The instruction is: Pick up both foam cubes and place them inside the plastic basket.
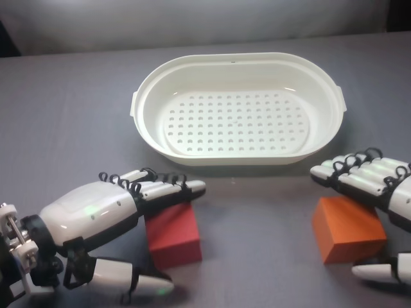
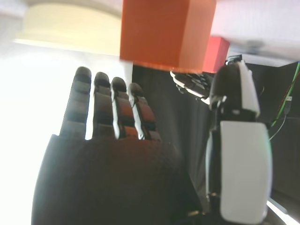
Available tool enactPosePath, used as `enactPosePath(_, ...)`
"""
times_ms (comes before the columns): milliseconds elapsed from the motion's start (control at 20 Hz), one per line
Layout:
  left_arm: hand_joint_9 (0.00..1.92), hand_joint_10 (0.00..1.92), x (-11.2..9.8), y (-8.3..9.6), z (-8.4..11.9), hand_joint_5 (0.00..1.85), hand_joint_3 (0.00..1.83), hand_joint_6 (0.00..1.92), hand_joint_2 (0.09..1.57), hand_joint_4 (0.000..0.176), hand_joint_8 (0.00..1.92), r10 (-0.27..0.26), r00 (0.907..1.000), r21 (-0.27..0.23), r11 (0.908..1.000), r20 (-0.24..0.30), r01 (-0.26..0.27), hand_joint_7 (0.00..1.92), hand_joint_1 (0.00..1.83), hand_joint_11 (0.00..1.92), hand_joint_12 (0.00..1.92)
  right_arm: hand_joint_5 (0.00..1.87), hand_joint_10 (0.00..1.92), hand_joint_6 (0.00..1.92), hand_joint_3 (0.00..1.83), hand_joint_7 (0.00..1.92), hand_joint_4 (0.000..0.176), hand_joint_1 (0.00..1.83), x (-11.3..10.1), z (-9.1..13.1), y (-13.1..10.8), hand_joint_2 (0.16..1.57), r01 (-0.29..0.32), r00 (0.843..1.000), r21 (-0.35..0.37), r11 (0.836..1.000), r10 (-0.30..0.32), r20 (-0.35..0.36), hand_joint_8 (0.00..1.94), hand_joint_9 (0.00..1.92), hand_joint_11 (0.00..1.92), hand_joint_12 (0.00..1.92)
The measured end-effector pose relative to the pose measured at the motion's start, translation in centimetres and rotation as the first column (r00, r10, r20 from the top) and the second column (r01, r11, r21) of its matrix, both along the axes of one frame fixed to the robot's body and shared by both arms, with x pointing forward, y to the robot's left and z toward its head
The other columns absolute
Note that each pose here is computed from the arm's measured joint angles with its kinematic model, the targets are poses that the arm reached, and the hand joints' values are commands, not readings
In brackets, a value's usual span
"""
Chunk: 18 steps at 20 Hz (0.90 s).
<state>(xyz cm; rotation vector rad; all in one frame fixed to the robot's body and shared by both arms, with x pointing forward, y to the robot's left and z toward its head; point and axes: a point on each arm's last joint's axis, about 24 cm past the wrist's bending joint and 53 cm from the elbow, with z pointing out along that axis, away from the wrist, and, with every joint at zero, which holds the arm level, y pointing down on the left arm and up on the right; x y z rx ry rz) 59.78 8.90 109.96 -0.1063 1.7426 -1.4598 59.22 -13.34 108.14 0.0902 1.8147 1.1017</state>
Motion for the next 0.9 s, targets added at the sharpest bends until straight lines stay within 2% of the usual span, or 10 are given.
enactPosePath(50, 0.88, 1.49, 0.4, 0.1, 0.3, 0.58, 0.0, 1.24, 1.29, 0.0, 1.59, 0.009, 1.0, -0.013, 0.9999, -0.003, -0.009, 0.75, 1.19, 0.87, 1.72, 0.61, 1.26, 0.97, 0.0, 0.81, 0.0, 1.29, 0.2, -0.4, 0.1, 1.2, 0.001, 1.0, 0.002, 1.0, -0.001, -0.012, 1.02, 0.76, 0.52, 1.58)
enactPosePath(100, 0.9, 1.65, 0.4, 0.0, 0.3, 0.6, 0.0, 1.24, 1.3, 0.0, 1.69, 0.011, 0.9999, -0.016, 0.9998, -0.002, -0.011, 0.71, 1.19, 0.93, 1.79, 0.64, 1.55, 1.14, 0.01, 0.78, 0.0, 1.33, 0.5, 0.1, 0.1, 1.23, 0.004, 1.0, 0.013, 1.0, -0.004, -0.003, 1.34, 0.76, 0.65, 1.67)
enactPosePath(150, 0.84, 1.71, 0.4, -0.1, 0.4, 0.63, 0.0, 1.26, 1.3, 0.0, 1.7, 0.012, 0.9999, -0.016, 0.9998, 0.005, -0.012, 0.7, 1.19, 0.89, 1.84, 0.6, 1.6, 1.3, 0.01, 0.73, 0.0, 1.33, 0.7, 0.4, 0.1, 1.25, 0.006, 1.0, 0.02, 1.0, -0.006, 0.007, 1.43, 0.72, 0.64, 1.65)
enactPosePath(300, 0.8, 1.71, 0.4, 0.1, 1.0, 0.66, 0.0, 1.22, 1.29, 0.0, 1.71, 0.015, 0.9991, 0.005, 0.9999, 0.039, -0.016, 0.7, 1.19, 0.84, 1.85, 0.63, 1.51, 1.37, 0.0, 0.73, 0.0, 1.34, 0.6, 1.3, 0.2, 1.24, 0.001, 1.0, 0.028, 1.0, -0.001, 0.026, 1.35, 0.78, 0.63, 1.57)
enactPosePath(400, 0.77, 1.59, 0.9, 0.4, 2.6, 0.62, 0.0, 1.27, 1.25, 0.0, 1.44, 0.02, 0.9954, 0.016, 0.9996, 0.094, -0.022, 0.71, 1.33, 0.73, 1.63, 0.57, 1.57, 1.4, 0.0, 0.71, 0.0, 1.32, 0.8, 3.5, 0.0, 1.26, -0.01, 0.996, 0.038, 0.999, 0.007, 0.084, 1.4, 0.76, 0.57, 1.61)
enactPosePath(550, 0.77, 1.56, 2.0, 0.6, 7.0, 0.65, 0.0, 1.21, 1.24, 0.0, 1.43, 0.049, 0.9766, -0.043, 0.9982, 0.21, -0.04, 0.73, 1.34, 0.77, 1.55, 0.58, 1.53, 1.41, 0.0, 0.74, 0.0, 1.33, 2.2, 7.7, -0.2, 1.25, 0.0, 0.981, 0.098, 0.995, -0.02, 0.195, 1.37, 0.74, 0.57, 1.59)
enactPosePath(650, 0.87, 1.47, 3.9, 0.5, 10.0, 0.74, 0.0, 1.07, 1.19, 0.0, 1.35, 0.077, 0.9527, -0.074, 0.9956, 0.294, -0.057, 0.8, 1.36, 0.84, 1.57, 0.59, 1.52, 1.4, 0.0, 0.75, 0.0, 1.34, 3.9, 10.3, -0.4, 1.25, 0.011, 0.964, 0.124, 0.992, -0.043, 0.263, 1.36, 0.75, 0.52, 1.59)
enactPosePath(700, 0.88, 1.48, 5.2, 0.5, 10.9, 0.76, 0.0, 1.01, 1.19, 0.0, 1.33, 0.104, 0.9468, -0.088, 0.9928, 0.305, -0.081, 0.81, 1.36, 0.84, 1.59, 0.56, 1.51, 1.45, 0.0, 0.72, 0.0, 1.33, 4.9, 11.3, -0.4, 1.26, 0.017, 0.956, 0.133, 0.991, -0.055, 0.289, 1.39, 0.76, 0.55, 1.55)
enactPosePath(850, 0.81, 1.47, 8.9, -0.1, 12.9, 0.68, 0.0, 1.24, 1.21, 0.0, 1.3, 0.157, 0.9277, -0.082, 0.9872, 0.339, -0.137, 0.79, 1.35, 0.75, 1.52, 0.57, 1.5, 1.45, 0.0, 0.71, 0.0, 1.33, 8.5, 12.3, 0.6, 1.25, 0.044, 0.949, 0.142, 0.989, -0.085, 0.303, 1.37, 0.77, 0.63, 1.55)
enactPosePath(900, 0.87, 1.49, 10.0, -0.2, 13.1, 0.69, 0.0, 1.14, 1.2, 0.0, 1.28, 0.175, 0.9259, -0.081, 0.9843, 0.335, -0.157, 0.83, 1.36, 0.8, 1.63, 0.55, 1.4, 1.43, 0.0, 0.69, 0.0, 1.44, 9.5, 12.1, 0.9, 1.24, 0.056, 0.953, 0.142, 0.988, -0.095, 0.287, 1.35, 0.77, 0.66, 1.75)
